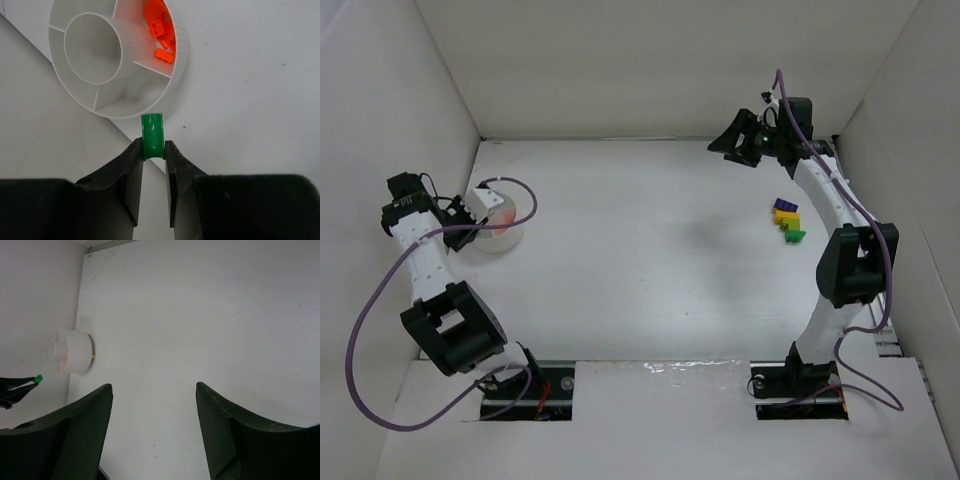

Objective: Sort the legos into containers by color

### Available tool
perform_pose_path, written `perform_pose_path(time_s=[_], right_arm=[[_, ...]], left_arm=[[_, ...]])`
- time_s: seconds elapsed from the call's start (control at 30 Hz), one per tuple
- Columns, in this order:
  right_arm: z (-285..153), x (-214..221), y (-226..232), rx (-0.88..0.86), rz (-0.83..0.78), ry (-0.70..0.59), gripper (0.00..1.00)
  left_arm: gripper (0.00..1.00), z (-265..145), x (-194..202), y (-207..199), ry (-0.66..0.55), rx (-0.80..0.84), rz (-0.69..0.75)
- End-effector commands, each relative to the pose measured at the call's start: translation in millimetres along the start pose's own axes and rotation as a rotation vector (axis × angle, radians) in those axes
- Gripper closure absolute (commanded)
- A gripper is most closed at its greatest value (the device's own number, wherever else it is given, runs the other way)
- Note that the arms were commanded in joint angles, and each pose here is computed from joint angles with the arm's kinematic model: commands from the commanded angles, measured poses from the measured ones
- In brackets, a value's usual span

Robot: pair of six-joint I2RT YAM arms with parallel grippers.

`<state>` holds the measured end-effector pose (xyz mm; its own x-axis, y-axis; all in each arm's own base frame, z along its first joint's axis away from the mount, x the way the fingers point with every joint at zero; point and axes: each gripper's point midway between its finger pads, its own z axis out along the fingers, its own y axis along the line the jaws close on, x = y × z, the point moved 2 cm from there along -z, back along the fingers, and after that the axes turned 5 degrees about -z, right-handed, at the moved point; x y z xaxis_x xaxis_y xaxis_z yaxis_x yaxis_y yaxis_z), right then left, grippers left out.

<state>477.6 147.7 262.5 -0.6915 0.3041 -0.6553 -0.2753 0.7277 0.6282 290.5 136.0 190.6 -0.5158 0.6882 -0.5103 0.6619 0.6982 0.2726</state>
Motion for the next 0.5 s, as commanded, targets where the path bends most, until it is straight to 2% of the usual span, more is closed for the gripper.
perform_pose_path(time_s=[0.0,0.23,0.47], right_arm=[[-10.0,-19.2,18.6,-0.051,-0.072,-0.065,0.28],[-4.2,-14.9,13.7,-0.053,-0.062,-0.047,0.28],[-3.3,-18.1,3.8,-0.045,-0.050,-0.048,0.29]], left_arm=[[0.86,-8.3,-16.9,5.8,-0.070,0.026,0.093],[0.83,-2.9,-18.0,19.6,-0.060,0.071,0.099],[0.79,10.5,-19.0,12.4,-0.001,0.145,0.154]])
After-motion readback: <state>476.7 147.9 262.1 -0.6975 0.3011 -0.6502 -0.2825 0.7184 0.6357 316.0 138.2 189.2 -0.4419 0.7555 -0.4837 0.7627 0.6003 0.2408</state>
